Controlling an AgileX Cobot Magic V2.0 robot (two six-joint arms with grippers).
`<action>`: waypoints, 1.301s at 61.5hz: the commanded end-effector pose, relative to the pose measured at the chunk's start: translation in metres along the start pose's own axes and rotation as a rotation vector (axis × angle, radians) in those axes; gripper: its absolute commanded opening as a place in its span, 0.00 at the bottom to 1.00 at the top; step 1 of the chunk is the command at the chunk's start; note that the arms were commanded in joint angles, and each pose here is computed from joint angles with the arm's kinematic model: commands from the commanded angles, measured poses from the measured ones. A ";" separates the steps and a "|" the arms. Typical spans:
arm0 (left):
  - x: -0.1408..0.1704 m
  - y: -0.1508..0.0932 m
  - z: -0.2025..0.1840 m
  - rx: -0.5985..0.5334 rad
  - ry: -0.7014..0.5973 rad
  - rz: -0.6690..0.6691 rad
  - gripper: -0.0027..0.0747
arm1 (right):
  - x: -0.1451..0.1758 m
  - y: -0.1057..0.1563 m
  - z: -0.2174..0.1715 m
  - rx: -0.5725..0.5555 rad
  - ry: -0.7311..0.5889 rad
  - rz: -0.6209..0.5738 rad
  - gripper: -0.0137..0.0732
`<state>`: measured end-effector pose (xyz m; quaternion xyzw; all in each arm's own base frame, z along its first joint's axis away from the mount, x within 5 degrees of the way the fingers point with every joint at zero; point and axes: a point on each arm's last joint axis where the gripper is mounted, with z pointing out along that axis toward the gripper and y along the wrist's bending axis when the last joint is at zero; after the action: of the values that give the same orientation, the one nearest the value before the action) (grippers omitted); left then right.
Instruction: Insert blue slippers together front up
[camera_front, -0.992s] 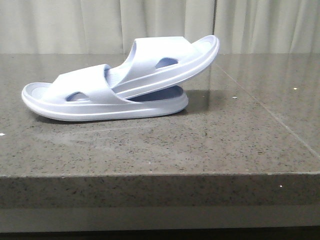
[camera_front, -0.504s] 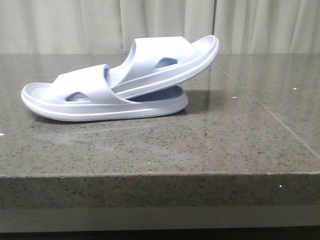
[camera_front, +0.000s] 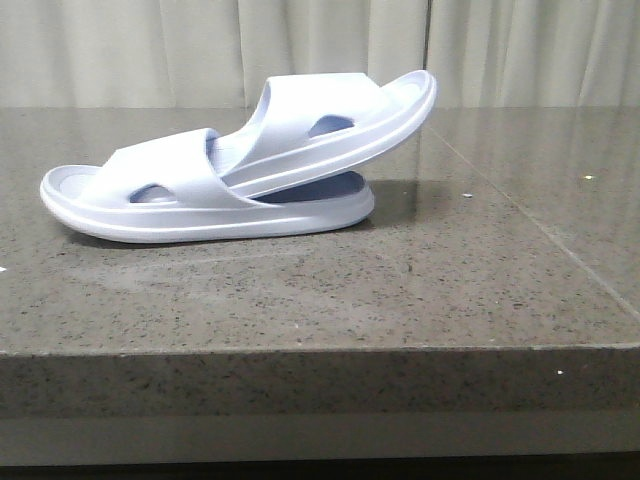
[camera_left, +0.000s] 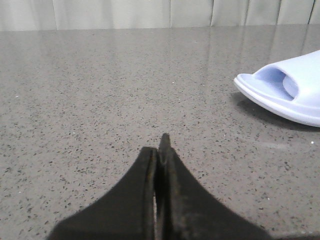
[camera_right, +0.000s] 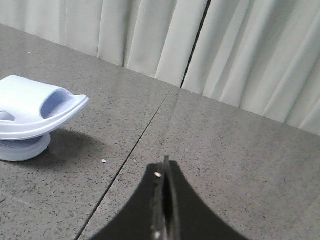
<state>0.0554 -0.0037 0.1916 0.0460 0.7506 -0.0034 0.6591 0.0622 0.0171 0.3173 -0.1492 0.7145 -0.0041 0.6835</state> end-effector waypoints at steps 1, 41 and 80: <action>-0.003 0.000 -0.001 0.002 -0.092 -0.007 0.01 | -0.013 -0.005 -0.001 0.046 -0.081 0.004 0.09; -0.003 0.000 -0.001 0.002 -0.092 -0.007 0.01 | 0.040 -0.004 0.011 0.121 -0.018 0.289 0.09; -0.003 0.000 -0.001 0.002 -0.092 -0.007 0.01 | 0.117 0.016 -0.001 0.094 -0.077 0.306 0.09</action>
<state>0.0554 -0.0037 0.1916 0.0460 0.7506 -0.0034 0.6591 0.0561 0.0072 0.1914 0.0040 0.7345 0.0845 0.6733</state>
